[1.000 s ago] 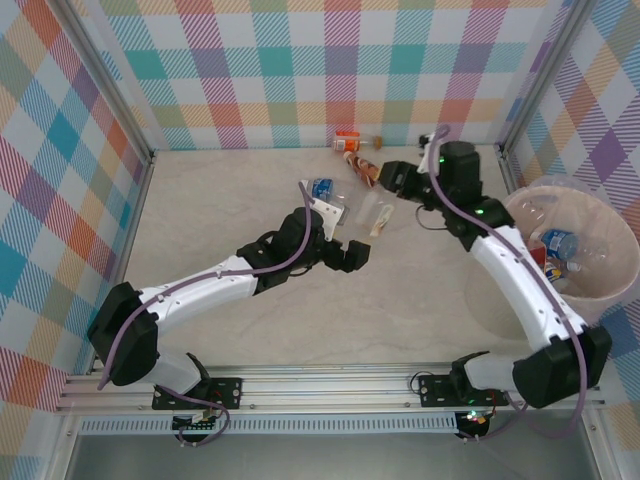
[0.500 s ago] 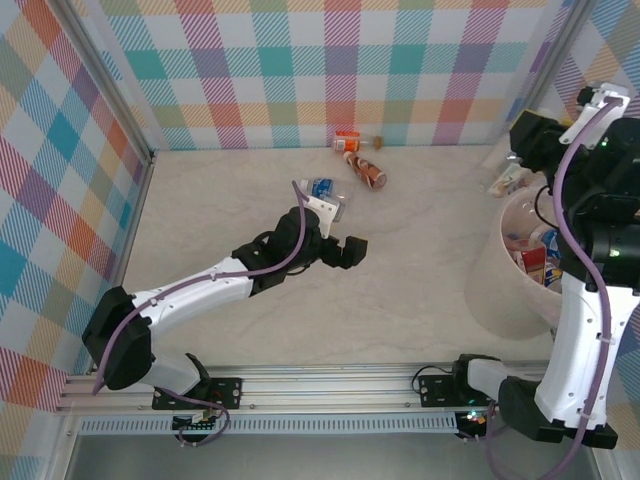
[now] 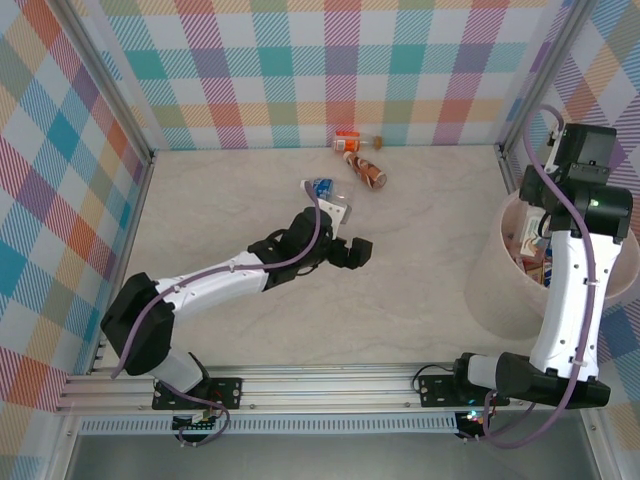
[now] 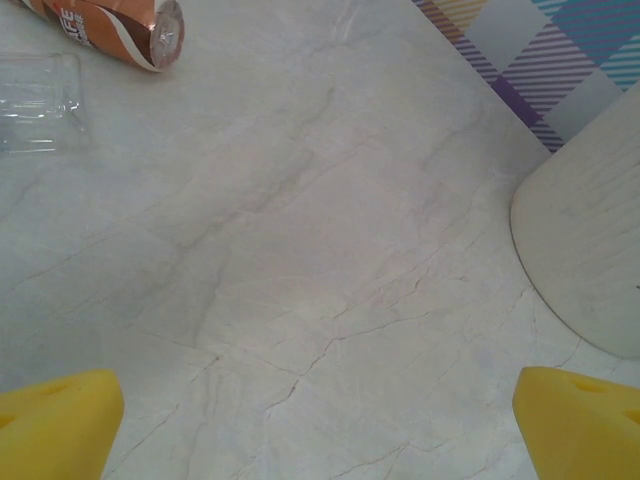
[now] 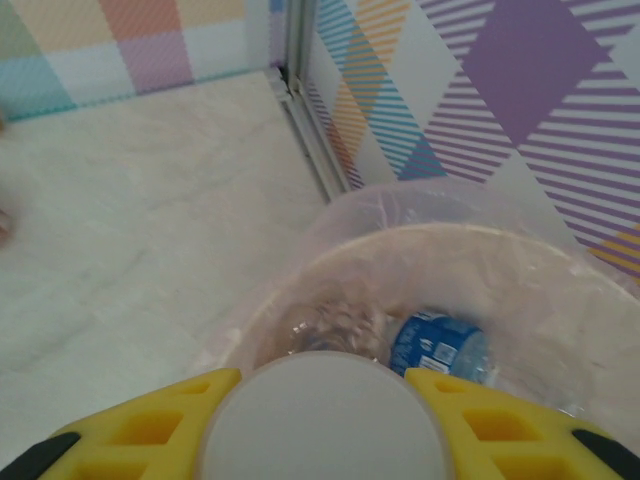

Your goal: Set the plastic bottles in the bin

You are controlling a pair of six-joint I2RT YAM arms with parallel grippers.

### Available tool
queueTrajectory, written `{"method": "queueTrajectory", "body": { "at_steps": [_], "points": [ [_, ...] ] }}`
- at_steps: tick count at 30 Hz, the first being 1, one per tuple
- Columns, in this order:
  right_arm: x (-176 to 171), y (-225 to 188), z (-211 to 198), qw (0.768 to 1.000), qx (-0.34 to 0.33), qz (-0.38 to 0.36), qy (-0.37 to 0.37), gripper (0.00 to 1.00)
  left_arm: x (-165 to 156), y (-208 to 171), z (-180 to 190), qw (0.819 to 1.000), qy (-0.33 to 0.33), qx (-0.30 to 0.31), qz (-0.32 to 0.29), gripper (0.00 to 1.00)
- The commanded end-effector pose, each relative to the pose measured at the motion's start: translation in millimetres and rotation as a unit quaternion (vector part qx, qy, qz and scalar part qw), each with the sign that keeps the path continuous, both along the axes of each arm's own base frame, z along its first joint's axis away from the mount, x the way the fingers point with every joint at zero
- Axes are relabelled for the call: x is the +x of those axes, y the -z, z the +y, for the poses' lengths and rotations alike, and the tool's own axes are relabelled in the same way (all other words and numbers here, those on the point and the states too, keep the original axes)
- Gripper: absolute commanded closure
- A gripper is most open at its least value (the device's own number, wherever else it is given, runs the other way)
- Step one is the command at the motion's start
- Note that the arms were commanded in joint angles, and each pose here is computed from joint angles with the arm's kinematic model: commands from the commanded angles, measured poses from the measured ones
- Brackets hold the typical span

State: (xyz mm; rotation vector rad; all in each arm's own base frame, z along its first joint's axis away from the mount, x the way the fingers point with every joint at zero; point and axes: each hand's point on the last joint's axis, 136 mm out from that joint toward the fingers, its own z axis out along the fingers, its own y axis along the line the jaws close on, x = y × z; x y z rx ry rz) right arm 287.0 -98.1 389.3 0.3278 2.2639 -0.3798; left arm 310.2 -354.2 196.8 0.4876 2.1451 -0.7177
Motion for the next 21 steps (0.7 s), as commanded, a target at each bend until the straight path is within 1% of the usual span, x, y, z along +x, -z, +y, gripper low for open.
{"method": "queueTrajectory", "body": {
  "at_steps": [1, 3, 4, 5, 6, 8, 9, 11, 13, 14, 21],
  "points": [
    [-17.9, 10.0, -11.5, 0.998, -0.047, 0.048, 0.006, 0.71, 2.1, -16.7, -10.3, 1.0, 0.003, -0.021, -0.002, 0.0],
    [-21.3, 25.6, -11.1, 0.996, -0.042, 0.076, 0.005, 0.7, 2.8, -18.3, -11.9, 1.0, 0.005, -0.021, 0.002, 0.0],
    [-22.6, 33.5, -5.7, 0.996, -0.029, 0.087, -0.007, 0.67, 2.2, -19.3, -13.2, 1.0, 0.008, -0.021, 0.004, 0.0],
    [-23.6, 41.9, 6.2, 0.995, -0.003, 0.096, -0.032, 0.61, 2.0, -20.0, -14.6, 1.0, 0.011, -0.02, 0.007, 0.0],
    [-24.6, 47.6, 21.5, 0.993, 0.03, 0.099, -0.063, 0.53, 1.7, -20.3, -15.8, 1.0, 0.013, -0.02, 0.009, 0.0],
    [-26.4, 52.0, 40.8, 0.988, 0.072, 0.095, -0.097, 0.38, 1.9, -20.2, -17.2, 1.0, 0.015, -0.019, 0.012, 0.0],
    [-27.8, 52.6, 43.5, 0.988, 0.078, 0.093, -0.1, 0.33, 2.0, -20.2, -17.8, 1.0, 0.015, -0.02, 0.013, 0.0],
    [-30.7, 50.1, 33.9, 0.991, 0.059, 0.09, -0.076, 0.25, 2.5, -18.5, -18.8, 1.0, 0.013, -0.022, 0.018, 0.0],
    [-31.8, 46.8, 27.3, 0.993, 0.044, 0.089, -0.063, 0.21, 2.8, -17.6, -18.9, 0.999, 0.01, -0.024, 0.021, 0.0],
    [-31.2, 44.8, 26.0, 0.994, 0.053, 0.08, -0.048, 0.19, 3.5, -16.9, -18.7, 0.999, 0.007, -0.025, 0.022, 0.0],
    [-18.1, 41.9, 30.1, 0.994, 0.075, 0.057, -0.049, 0.12, 7.3, -16.1, -17.1, 0.999, -0.009, -0.027, 0.025, 0.0]
  ]
}}
